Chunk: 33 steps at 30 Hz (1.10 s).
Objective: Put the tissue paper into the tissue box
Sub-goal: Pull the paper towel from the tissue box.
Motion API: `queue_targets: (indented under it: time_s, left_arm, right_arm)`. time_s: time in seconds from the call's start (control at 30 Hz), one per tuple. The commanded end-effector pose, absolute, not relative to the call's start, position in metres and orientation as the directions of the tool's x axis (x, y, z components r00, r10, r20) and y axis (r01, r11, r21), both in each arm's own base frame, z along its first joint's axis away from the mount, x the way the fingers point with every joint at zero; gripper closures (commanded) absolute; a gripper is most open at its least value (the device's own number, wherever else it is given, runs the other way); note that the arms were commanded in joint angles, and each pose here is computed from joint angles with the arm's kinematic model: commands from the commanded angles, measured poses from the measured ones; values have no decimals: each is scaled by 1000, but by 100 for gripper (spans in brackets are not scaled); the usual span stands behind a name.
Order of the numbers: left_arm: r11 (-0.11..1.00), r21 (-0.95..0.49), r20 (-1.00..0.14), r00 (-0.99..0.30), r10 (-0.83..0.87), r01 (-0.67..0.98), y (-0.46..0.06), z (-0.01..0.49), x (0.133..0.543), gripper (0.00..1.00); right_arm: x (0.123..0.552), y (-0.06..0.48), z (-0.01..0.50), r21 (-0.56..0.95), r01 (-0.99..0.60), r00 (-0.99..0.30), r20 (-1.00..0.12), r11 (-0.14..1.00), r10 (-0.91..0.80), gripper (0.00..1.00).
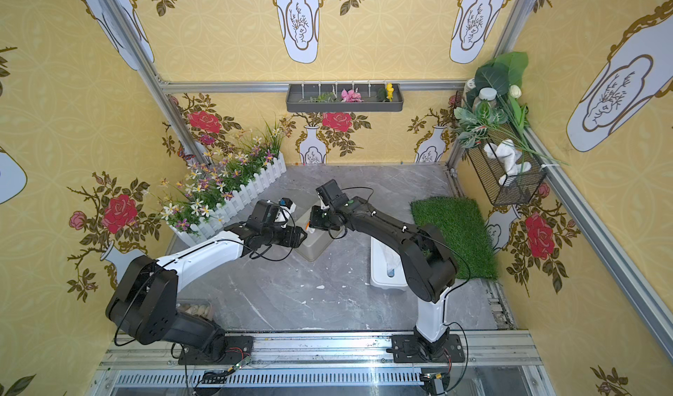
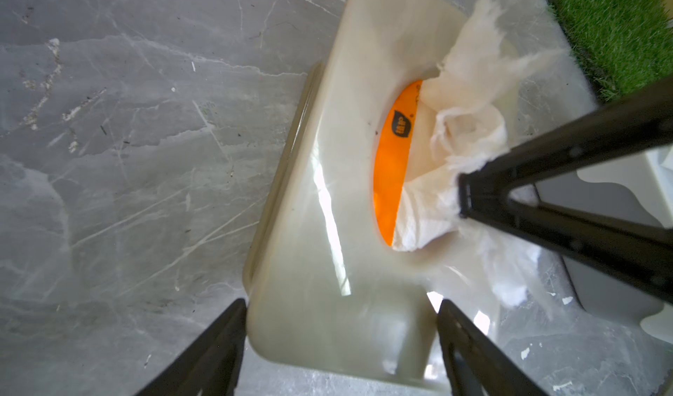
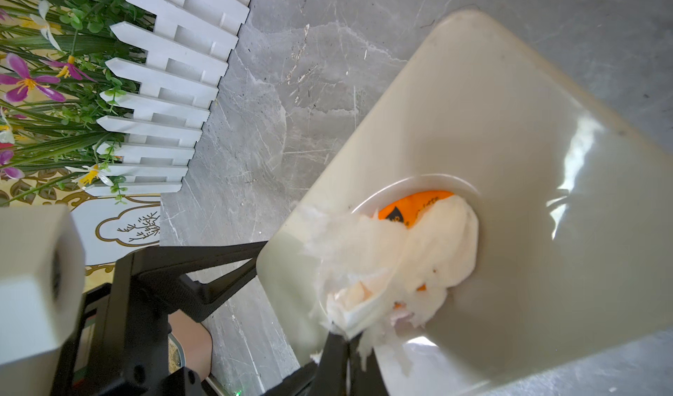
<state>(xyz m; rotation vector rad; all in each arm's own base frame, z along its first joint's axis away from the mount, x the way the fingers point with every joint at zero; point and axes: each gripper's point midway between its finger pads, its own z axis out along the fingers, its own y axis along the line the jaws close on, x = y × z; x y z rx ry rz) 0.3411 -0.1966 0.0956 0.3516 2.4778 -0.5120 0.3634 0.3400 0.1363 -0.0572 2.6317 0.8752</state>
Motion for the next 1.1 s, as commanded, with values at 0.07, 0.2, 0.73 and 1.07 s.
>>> queue_targets:
  time_s: [0.07,0.2,0.73,1.07]
  left_arm:
    - [911,-239,-493,-850,186,337,-188,70,322,18]
    - [911,-233,-489,-851,192,339,-189,68,320,18]
    - [914,-225,-510,-840,185,338,-189,76,325,17]
    - [917,-213,-527,-829,184,338,-187,86,327,17]
  right_arm:
    - [378,363,182,671,-233,-892,-436,704,121,100]
    - [378,363,189,675,-235,-888,-442,699,128,100]
    - [373,349,172,618,-196,-905,-413,761,103,100]
    - [371,337,173,548,-208,-890,-449,810,75,85]
